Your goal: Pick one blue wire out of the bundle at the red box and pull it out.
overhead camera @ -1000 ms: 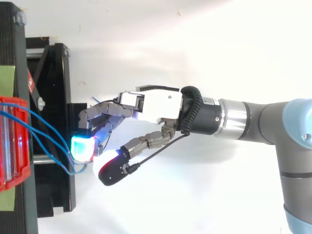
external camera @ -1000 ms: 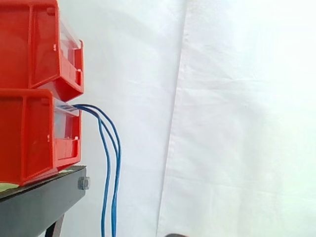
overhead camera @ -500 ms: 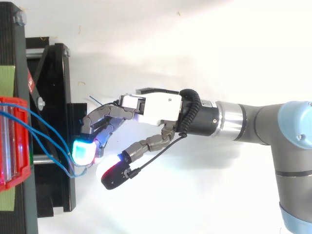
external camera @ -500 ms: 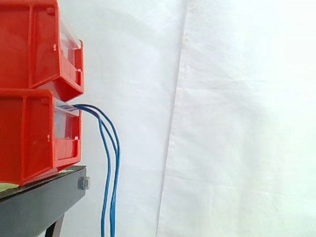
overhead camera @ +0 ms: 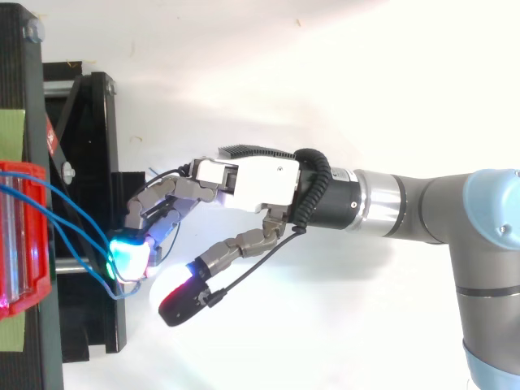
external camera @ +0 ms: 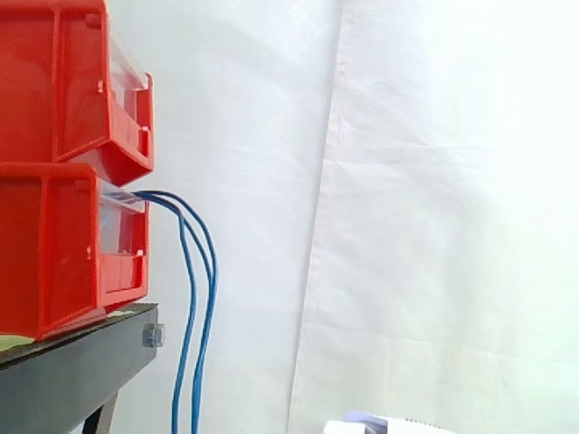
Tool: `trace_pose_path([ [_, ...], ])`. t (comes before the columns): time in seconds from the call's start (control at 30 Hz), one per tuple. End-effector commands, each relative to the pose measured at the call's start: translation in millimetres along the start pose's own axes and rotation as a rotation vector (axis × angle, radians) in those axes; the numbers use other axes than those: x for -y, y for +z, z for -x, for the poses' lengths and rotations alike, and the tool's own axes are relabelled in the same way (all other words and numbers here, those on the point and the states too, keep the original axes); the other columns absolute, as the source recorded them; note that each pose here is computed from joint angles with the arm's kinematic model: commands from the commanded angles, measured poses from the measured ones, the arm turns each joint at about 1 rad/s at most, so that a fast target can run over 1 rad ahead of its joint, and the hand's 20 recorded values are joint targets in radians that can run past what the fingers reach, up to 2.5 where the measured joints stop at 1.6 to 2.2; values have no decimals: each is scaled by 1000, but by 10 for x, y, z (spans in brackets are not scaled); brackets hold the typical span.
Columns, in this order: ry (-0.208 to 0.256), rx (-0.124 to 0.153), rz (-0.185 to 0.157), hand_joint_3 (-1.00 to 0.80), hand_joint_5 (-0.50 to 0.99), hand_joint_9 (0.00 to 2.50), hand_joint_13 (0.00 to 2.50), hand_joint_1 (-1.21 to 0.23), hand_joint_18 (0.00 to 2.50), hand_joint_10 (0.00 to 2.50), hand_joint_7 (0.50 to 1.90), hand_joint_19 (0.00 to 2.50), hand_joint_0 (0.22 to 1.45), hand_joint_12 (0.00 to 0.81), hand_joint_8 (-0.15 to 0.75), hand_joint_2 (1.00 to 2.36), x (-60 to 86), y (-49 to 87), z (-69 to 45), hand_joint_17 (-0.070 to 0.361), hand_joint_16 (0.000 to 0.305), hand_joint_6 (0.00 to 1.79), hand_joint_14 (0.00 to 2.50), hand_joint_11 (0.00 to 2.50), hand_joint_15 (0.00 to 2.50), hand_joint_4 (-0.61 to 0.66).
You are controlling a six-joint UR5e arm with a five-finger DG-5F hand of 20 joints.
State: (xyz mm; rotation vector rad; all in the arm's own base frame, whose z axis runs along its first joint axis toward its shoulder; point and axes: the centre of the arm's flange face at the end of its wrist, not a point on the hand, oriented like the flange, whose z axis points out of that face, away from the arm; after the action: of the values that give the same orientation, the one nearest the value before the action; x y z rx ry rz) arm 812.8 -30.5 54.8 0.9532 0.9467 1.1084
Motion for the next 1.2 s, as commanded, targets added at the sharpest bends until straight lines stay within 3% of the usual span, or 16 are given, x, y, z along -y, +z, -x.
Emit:
trace_pose_path([
  [0.0, -22, 5, 18, -500, -216, 900, 805, -842, 555, 12, 745, 289, 501, 438, 330, 1000, -61, 68, -6, 141, 63, 834, 18, 784, 527, 205],
  [0.27, -76, 19, 66, -500, -229, 849, 780, -912, 553, 9, 724, 252, 502, 438, 320, 1000, -120, 132, -12, 142, 63, 823, 16, 782, 504, 211],
  [0.57, -132, 39, 93, -500, -228, 842, 769, -920, 541, 9, 733, 248, 540, 425, 306, 1000, -79, 102, 78, 137, 61, 818, 17, 775, 504, 185],
  [0.6, -144, 42, 96, -500, -228, 845, 772, -920, 544, 11, 732, 251, 542, 426, 306, 1000, -23, 83, 84, 137, 61, 819, 17, 781, 508, 180],
  [0.63, -151, 43, 103, -500, -227, 846, 771, -915, 543, 11, 735, 256, 546, 424, 304, 1000, -6, 83, 79, 137, 61, 819, 17, 783, 502, 182],
  [0.67, -163, 56, 144, -500, -226, 847, 770, -914, 544, 12, 732, 249, 546, 425, 305, 1000, -58, 129, 63, 136, 61, 820, 18, 780, 505, 182],
  [0.73, -168, 68, 171, -500, -225, 848, 772, -912, 543, 11, 739, 247, 549, 426, 304, 1000, 3, 76, 77, 136, 61, 821, 19, 778, 509, 179],
  [0.97, -176, 69, 169, -500, -223, 857, 775, -900, 543, 11, 738, 259, 555, 423, 301, 1000, 105, -87, 103, 135, 60, 822, 18, 775, 502, 180],
  [1.17, -190, 75, 168, -500, -220, 868, 777, -885, 543, 10, 751, 273, 584, 418, 300, 1000, 142, -136, 125, 133, 59, 826, 18, 782, 503, 175],
])
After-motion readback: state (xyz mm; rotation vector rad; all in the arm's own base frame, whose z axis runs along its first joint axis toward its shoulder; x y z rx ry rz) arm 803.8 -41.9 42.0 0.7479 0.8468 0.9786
